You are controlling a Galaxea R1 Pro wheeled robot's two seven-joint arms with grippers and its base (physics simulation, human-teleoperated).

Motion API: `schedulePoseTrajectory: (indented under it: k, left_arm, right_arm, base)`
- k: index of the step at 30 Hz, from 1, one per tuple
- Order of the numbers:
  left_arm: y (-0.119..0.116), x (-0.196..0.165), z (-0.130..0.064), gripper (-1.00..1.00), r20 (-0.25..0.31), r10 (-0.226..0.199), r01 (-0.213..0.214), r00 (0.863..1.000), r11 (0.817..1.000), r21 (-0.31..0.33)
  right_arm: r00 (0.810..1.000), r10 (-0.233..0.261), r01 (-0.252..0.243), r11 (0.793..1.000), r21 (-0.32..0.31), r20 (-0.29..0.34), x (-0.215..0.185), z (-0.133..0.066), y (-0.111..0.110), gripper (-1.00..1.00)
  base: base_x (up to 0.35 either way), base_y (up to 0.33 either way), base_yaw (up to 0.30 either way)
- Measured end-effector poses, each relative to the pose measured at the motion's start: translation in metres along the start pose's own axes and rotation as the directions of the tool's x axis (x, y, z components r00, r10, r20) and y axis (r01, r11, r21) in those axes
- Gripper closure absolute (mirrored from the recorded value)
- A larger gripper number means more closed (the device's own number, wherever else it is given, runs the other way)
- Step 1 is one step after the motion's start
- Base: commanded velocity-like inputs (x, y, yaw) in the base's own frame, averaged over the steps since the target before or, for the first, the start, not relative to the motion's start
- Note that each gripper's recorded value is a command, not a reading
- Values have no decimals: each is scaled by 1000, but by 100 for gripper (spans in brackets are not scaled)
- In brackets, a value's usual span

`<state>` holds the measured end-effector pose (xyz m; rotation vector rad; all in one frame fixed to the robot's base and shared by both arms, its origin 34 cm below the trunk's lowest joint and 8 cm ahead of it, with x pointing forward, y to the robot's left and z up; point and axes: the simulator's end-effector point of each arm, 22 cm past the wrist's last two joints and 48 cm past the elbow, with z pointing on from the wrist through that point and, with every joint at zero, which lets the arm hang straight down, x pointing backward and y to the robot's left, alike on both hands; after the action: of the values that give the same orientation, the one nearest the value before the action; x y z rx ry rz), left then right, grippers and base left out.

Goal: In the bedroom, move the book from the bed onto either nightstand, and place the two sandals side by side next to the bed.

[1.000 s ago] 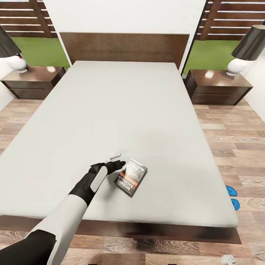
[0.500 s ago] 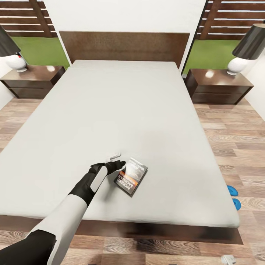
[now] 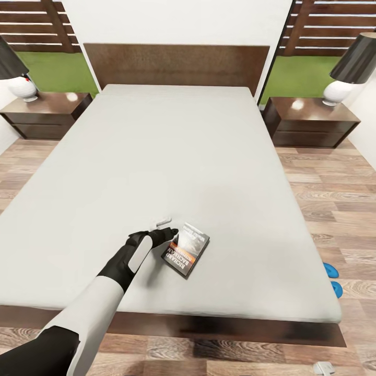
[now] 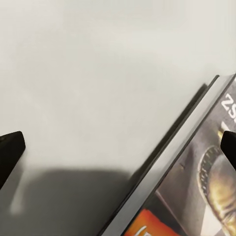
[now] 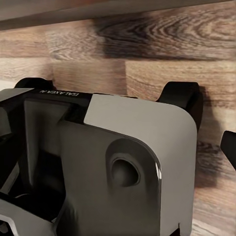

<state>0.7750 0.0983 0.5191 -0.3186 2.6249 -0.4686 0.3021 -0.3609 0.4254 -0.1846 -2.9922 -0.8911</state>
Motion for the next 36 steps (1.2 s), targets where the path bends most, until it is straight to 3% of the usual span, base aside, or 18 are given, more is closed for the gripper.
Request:
schedulePoseTrajectory:
  k: [6,36]
  left_arm:
    - [2,-1,5,-100,11,11,-11,1000,1000,-2]
    - [2,1,4,-100,5,1,-1,1000,1000,2]
  right_arm:
    - [1000,0,0,1000,0,0,0,8,-5,-100]
    - [1000,0,0,1000,0,0,0,4,-3,-100]
  base:
    - [0,0,0]
    - [0,0,0]
